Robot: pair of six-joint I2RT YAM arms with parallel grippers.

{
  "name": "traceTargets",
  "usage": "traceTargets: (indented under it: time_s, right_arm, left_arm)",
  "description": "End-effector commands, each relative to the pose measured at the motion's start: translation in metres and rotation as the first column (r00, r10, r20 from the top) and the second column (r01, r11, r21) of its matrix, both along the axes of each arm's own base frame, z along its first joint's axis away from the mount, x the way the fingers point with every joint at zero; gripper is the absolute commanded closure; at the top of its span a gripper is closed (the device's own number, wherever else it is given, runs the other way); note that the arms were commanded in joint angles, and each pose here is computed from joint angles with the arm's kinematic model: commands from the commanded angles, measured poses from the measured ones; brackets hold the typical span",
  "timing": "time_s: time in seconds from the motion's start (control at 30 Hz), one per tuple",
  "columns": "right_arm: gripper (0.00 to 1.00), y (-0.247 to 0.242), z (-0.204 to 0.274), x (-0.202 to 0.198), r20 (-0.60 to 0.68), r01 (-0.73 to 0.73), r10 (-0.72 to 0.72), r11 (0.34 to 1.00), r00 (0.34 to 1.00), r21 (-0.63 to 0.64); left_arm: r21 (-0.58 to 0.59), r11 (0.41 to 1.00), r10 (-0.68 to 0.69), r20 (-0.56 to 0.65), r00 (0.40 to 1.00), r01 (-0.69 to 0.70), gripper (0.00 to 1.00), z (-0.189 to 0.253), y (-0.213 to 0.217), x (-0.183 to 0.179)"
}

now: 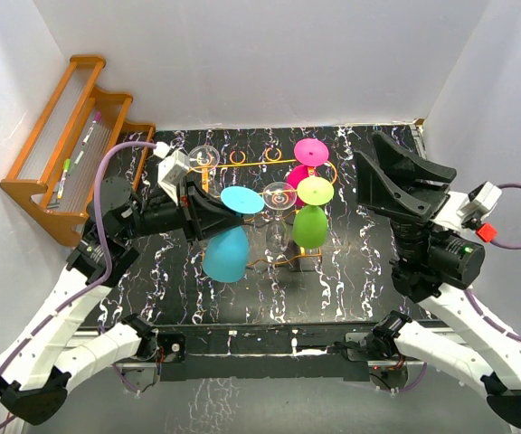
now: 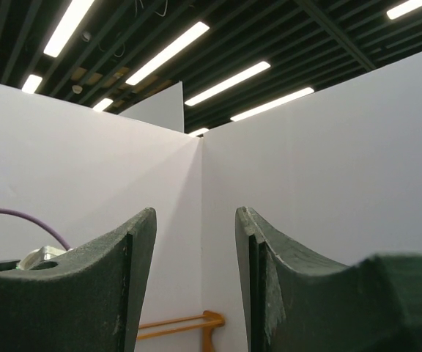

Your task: Place the wine glass upside down on the wine glass rack

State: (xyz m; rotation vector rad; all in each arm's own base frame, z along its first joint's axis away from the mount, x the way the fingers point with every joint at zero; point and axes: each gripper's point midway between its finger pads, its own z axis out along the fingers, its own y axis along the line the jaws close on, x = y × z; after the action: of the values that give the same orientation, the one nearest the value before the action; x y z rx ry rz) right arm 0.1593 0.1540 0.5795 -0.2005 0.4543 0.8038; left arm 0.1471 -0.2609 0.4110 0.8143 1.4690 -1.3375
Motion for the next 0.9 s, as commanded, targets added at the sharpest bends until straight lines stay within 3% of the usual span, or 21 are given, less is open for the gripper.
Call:
traceTargets:
  time_s: [0.0, 0.27, 0.47, 0.87]
  right_arm:
    - [0.5, -0.011, 0.01, -0.004, -0.004, 0.041, -0.041, 0.999, 0.999, 0.006]
    - [0.49, -0.014, 0.01, -0.011, -0.016, 0.043, -0.044, 0.999, 0.999, -0.028]
    - [0.47, -0.017, 0.006, -0.006, -0.039, 0.081, -0.082, 0.996, 0.996, -0.041]
    - [0.45, -0.014, 0.007, -0.001, -0.048, 0.095, -0.098, 0.994, 0.994, -0.059]
  left_arm:
    - [-0.004, 1.0, -0.025, 0.042, 0.999, 0.025, 1.0, -0.004, 0.007, -0.015]
    - [0.02, 0.999, 0.039, 0.052, 0.998, -0.04, 1.0, -0.039, 0.01, -0.004]
    - [0.017, 0.995, 0.092, 0.21, 0.973, -0.098, 1.0, -0.053, 0.01, 0.004]
    - [0.022, 0.985, 0.138, 0.496, 0.857, -0.172, 1.0, -0.06, 0.008, 0.008]
